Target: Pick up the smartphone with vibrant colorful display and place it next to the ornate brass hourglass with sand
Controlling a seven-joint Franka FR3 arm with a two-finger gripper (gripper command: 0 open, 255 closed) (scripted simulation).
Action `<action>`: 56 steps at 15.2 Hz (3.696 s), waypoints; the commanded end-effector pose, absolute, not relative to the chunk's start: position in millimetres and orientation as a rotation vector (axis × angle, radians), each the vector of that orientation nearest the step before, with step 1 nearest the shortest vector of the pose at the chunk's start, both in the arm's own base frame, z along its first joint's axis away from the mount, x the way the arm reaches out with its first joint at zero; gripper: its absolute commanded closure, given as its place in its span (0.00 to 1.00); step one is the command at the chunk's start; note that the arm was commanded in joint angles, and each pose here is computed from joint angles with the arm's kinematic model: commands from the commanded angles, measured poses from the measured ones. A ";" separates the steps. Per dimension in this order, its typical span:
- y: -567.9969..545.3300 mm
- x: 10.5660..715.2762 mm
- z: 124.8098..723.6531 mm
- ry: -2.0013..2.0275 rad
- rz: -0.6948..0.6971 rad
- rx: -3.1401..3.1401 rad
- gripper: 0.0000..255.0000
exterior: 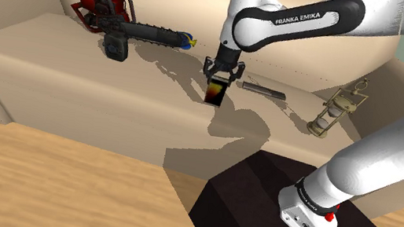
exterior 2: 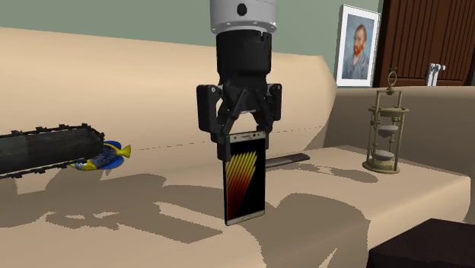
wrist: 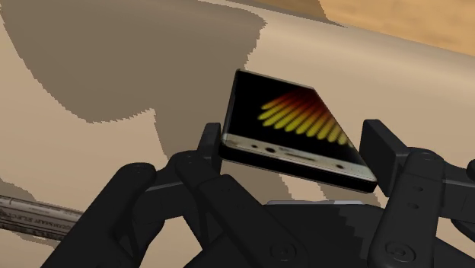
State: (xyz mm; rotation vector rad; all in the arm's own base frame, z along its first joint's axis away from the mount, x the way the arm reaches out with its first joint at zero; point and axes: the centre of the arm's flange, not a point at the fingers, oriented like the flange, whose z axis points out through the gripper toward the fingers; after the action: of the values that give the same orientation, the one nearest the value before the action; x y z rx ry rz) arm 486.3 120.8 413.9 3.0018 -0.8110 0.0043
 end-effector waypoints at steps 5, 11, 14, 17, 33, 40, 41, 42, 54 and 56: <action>121.1 485.9 444.4 -0.811 0.004 3.002 1.00; 121.1 485.9 476.1 -0.811 0.004 3.002 1.00; 121.1 485.9 492.0 -0.811 0.004 3.002 1.00; 121.1 485.9 507.8 -0.811 0.004 3.002 1.00; 121.1 485.9 592.3 -0.811 0.004 3.002 1.00; 121.1 485.9 629.2 -0.811 0.004 3.002 1.00; 121.1 485.9 634.5 -0.811 0.004 3.002 1.00; 121.1 485.9 639.8 -0.811 0.004 3.002 1.00; 121.1 485.9 703.2 -0.811 0.004 3.002 1.00; 121.1 485.9 713.7 -0.811 0.004 3.002 1.00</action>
State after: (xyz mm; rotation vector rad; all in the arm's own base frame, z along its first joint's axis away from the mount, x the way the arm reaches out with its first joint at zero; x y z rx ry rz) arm 486.7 121.3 707.7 3.0018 -0.8109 0.0040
